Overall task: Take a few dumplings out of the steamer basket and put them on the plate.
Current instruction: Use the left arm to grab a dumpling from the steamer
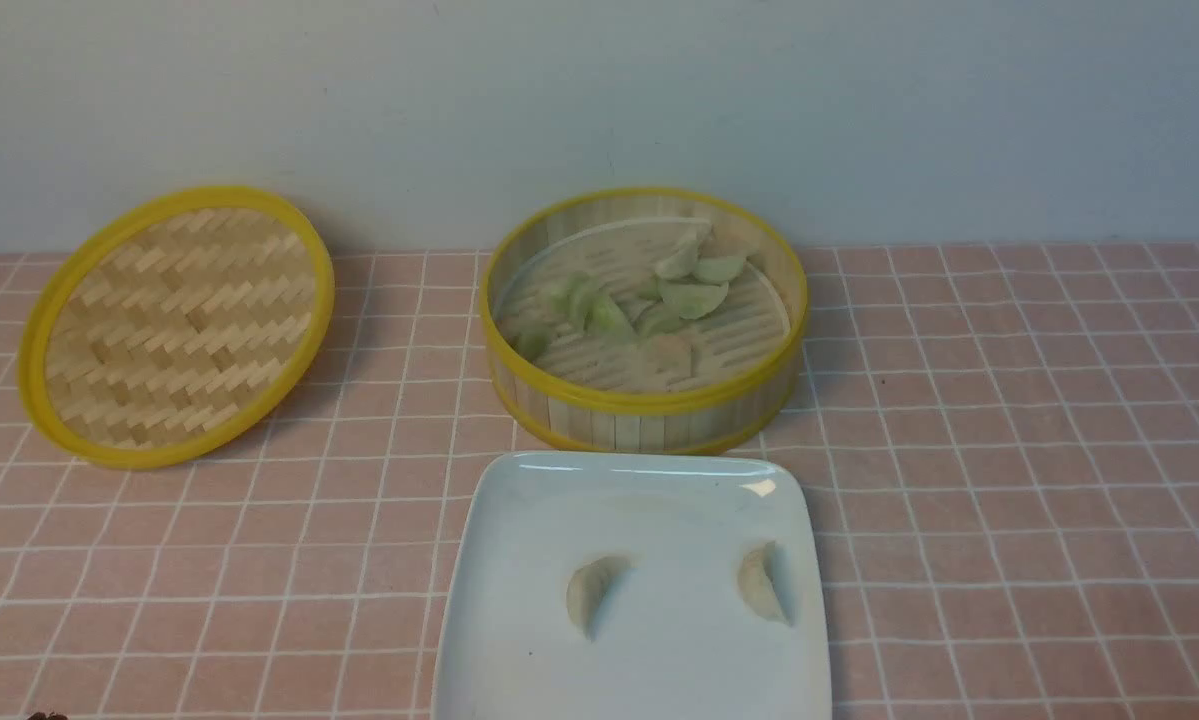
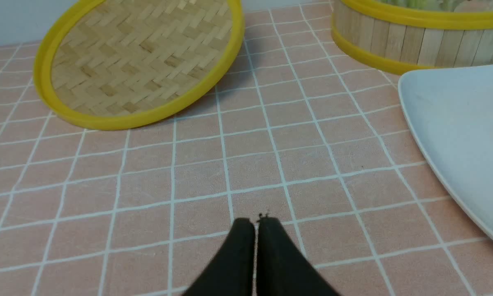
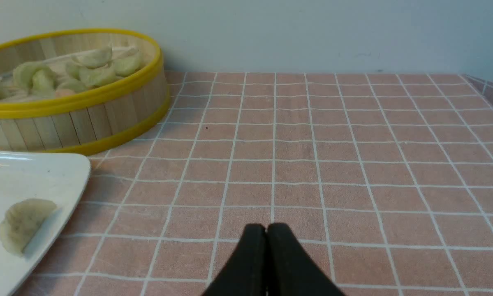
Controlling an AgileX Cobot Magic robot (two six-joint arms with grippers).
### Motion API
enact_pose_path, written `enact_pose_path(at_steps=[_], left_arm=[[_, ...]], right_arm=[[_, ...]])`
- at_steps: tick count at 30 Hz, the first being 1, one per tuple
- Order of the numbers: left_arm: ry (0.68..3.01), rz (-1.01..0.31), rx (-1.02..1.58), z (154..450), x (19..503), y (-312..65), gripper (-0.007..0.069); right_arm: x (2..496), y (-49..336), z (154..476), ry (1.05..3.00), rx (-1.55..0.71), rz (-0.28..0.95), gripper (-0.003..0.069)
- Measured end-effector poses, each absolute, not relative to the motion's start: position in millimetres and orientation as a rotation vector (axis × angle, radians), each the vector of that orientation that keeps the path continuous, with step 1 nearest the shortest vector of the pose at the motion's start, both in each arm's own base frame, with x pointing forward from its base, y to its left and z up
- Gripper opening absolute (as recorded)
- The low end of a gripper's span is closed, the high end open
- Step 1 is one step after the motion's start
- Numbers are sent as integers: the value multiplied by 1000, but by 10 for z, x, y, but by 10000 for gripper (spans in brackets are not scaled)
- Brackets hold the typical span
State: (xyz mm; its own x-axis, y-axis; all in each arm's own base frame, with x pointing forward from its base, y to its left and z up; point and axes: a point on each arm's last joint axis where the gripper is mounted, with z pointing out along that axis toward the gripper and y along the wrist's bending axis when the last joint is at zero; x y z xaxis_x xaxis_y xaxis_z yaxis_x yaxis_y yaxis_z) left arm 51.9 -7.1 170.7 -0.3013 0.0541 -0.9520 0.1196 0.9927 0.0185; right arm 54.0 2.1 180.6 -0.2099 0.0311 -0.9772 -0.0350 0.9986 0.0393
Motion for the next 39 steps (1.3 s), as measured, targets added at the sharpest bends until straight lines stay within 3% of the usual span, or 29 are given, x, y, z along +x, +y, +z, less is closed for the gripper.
enact_pose_path(at_steps=[17,19,23,29,33,35,39], left_arm=[[1875,-81,112,1707,520,-76,-6],[1860,-118,81,1720,524,-85,-6],[1711,-339,-130,1856,550,-109,-6],[1349,-576,-475,2134,555,29,-6],[1236,-621,-511,2412,499,54,-6],[1229,-622,-418,2848,443,4,-6],[1426,-583,-222,3427,576,-154,-6]], right_arm=[[540,21,1806,1781,-3,60,-14],[540,21,1806,1781,-3,60,-14],[540,21,1806,1781,-3,60,-14],[541,22,1812,1775,-3,61,-14],[556,42,1860,1698,87,170,-14],[563,41,1993,1533,318,424,-14],[554,-16,2116,1320,607,712,-14]])
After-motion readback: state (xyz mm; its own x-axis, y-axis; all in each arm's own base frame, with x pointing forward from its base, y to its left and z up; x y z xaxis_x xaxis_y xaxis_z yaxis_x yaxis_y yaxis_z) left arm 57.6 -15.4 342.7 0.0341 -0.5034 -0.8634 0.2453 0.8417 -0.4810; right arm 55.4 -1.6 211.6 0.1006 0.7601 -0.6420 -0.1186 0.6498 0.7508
